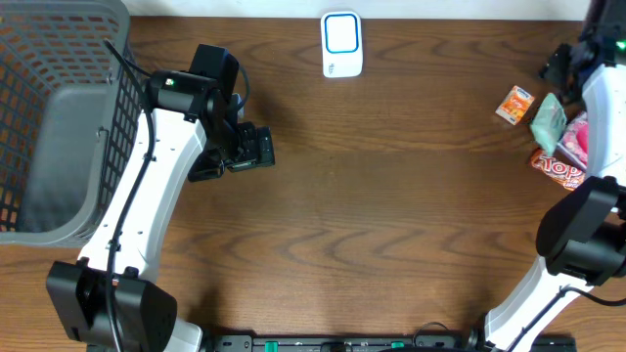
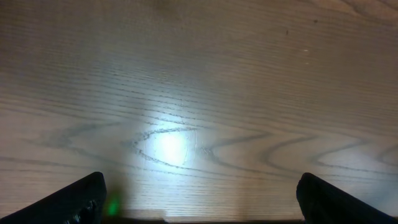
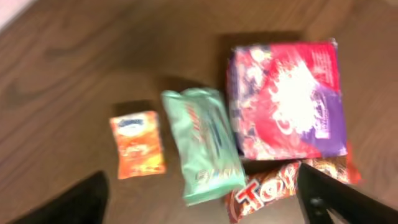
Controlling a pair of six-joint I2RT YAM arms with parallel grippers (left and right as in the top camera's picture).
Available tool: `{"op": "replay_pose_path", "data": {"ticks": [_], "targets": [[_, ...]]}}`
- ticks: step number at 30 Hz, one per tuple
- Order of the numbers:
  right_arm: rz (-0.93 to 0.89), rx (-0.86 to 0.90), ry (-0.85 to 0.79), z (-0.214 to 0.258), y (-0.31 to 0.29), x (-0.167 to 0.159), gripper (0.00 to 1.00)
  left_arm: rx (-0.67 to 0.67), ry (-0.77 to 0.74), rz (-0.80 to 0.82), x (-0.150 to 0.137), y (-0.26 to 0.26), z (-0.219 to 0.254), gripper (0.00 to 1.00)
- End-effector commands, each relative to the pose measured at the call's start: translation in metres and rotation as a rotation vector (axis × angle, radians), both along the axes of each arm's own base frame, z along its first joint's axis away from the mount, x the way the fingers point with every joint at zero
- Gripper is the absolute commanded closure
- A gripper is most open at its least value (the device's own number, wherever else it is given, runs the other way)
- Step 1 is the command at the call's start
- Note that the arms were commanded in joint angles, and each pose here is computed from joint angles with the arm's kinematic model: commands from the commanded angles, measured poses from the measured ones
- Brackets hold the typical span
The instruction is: Scan the item barcode
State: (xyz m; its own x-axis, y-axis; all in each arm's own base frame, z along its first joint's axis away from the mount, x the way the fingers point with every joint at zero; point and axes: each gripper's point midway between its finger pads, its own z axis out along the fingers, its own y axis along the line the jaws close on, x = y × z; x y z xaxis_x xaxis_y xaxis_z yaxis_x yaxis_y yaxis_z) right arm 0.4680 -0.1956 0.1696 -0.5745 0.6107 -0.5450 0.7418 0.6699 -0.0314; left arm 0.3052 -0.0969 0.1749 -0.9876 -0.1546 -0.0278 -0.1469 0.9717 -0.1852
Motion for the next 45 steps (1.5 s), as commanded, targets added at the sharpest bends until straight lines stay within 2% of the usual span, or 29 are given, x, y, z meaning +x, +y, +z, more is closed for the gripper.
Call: {"op": "replay_pose_path", "data": {"ticks": [1,11,19,25,35,40,45], "targets": [[-0.008,0.008,0.048,-0.008,-0.005,-0.010,0.01,0.011,0.002,-0.004,0.000,0.003,-0.001,0.02],[0.026,0.067,0.218,0.002,0.016,-0.063,0.01,0.011,0.002,-0.004,0.000,0.003,-0.001,0.02],[0.099,0.214,0.299,0.044,0.081,-0.127,0.01,0.011,0.002,-0.005,0.000,0.003,-0.001,0.02],[0.234,0.102,0.316,0.075,0.127,-0.174,0.01,0.011,0.002,-0.005,0.000,0.003,-0.001,0.02],[0.593,0.258,0.354,0.072,0.226,-0.283,0.01,0.011,0.002,-0.004,0.000,0.003,-0.001,0.02],[0.658,0.284,0.353,0.063,0.236,-0.310,0.01,0.011,0.002,-0.005,0.000,0.003,-0.001,0.02],[0.663,0.282,0.326,0.066,0.234,-0.316,0.01,0.011,0.002,-0.005,0.000,0.003,-0.001,0.02]]}}
